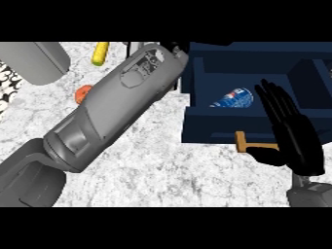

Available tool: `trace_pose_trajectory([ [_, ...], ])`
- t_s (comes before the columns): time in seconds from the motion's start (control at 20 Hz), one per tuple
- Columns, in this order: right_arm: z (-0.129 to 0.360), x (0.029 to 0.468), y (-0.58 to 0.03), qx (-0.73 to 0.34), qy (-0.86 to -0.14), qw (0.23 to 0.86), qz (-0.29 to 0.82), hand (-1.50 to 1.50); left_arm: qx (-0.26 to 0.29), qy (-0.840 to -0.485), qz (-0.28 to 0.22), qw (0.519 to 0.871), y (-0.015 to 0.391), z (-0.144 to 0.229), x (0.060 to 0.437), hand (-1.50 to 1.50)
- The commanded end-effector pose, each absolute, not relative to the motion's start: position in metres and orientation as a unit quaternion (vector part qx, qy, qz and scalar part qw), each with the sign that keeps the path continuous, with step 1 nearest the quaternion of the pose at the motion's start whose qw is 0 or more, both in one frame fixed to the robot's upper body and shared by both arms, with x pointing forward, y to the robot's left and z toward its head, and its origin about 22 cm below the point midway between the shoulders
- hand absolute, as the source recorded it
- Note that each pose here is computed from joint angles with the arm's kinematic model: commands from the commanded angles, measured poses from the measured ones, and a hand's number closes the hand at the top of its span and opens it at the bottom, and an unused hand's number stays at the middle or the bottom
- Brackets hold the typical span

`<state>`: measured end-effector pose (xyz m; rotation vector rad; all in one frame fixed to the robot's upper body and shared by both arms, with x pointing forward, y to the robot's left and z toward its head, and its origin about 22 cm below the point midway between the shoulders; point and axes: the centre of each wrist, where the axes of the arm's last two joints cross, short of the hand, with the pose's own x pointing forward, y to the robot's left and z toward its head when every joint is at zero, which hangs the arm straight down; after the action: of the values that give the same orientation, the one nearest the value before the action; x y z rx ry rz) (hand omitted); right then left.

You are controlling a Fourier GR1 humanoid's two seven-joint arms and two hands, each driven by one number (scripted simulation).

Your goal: Pick up the can, place it into the drawer and close the drawer

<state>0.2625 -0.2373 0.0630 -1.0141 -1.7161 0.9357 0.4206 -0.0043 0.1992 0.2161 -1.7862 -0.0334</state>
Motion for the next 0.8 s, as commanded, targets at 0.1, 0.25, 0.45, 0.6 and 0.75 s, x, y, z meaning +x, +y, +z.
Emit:
trace_pose_trajectory([
  [0.1, 0.028, 0.293, -0.226, -0.424, -0.686, 0.460, 0.373, -1.50, 0.115, -0.775, -0.015, 0.621, 0.042, 0.208, 0.427, -1.50],
  [0.25, 0.018, 0.306, -0.235, -0.439, -0.668, 0.464, 0.382, -1.50, 0.106, -0.775, -0.020, 0.623, 0.056, 0.218, 0.423, -1.50],
  [0.45, 0.008, 0.325, -0.235, -0.459, -0.656, 0.461, 0.382, -1.50, 0.094, -0.777, -0.017, 0.622, 0.063, 0.232, 0.412, -1.50],
  [0.6, -0.006, 0.327, -0.229, -0.465, -0.664, 0.446, 0.380, -1.50, 0.116, -0.774, -0.017, 0.622, 0.084, 0.224, 0.420, -1.50],
  [0.75, -0.004, 0.345, -0.223, -0.488, -0.647, 0.436, 0.391, -1.50, 0.103, -0.767, -0.024, 0.632, 0.095, 0.224, 0.413, -1.50],
])
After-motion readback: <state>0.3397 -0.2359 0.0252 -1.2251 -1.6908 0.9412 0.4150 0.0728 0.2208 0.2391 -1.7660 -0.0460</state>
